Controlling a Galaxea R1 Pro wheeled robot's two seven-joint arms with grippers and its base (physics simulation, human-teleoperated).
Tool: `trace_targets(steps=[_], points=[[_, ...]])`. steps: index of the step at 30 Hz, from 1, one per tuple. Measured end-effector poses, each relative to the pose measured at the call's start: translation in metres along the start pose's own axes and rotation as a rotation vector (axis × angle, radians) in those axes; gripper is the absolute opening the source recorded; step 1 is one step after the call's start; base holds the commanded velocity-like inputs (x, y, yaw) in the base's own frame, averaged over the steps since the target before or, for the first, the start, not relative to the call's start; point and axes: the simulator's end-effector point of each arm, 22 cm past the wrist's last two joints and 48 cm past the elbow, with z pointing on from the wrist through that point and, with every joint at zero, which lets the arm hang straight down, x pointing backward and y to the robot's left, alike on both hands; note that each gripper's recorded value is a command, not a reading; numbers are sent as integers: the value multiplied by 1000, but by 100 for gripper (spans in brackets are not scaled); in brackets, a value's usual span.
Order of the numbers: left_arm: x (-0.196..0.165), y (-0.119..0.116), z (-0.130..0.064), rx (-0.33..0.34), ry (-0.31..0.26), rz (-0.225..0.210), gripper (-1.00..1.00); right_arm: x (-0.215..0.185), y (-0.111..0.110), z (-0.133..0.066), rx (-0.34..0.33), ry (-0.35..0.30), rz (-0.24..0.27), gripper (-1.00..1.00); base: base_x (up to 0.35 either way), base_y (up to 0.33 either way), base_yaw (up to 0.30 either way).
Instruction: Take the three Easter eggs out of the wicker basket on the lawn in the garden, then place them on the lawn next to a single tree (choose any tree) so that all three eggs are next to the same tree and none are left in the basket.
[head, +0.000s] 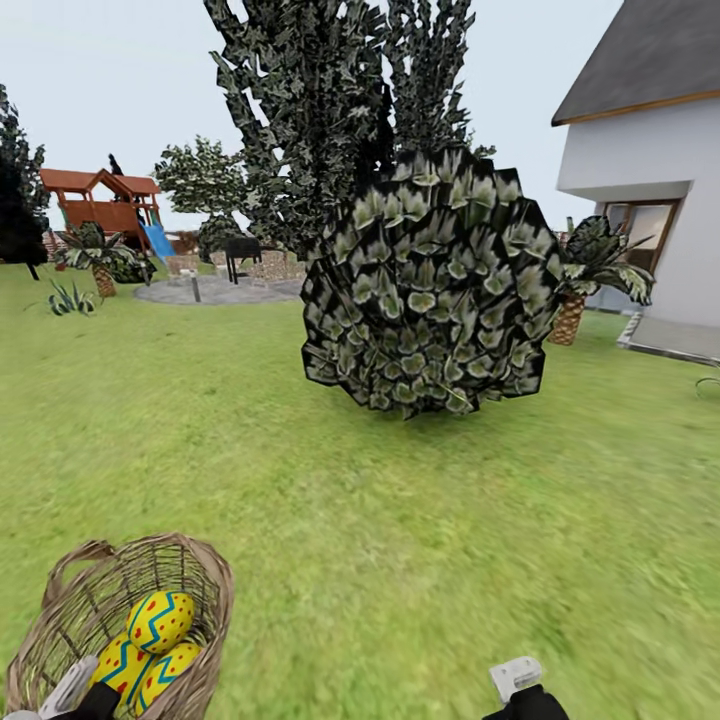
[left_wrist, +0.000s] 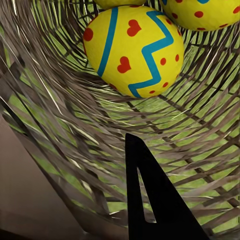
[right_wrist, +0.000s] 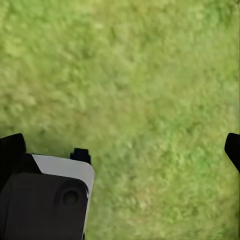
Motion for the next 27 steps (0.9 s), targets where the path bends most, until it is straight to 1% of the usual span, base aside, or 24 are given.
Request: trace_targets(steps=[9, 27], points=[[0, 0, 0, -1, 0, 1, -100, 0, 0, 0, -1, 0, 0, 100, 339, 52, 236], [1, -2, -1, 5, 1, -1, -100, 5, 1, 2, -2, 12, -1, 100, 340, 1, 6]])
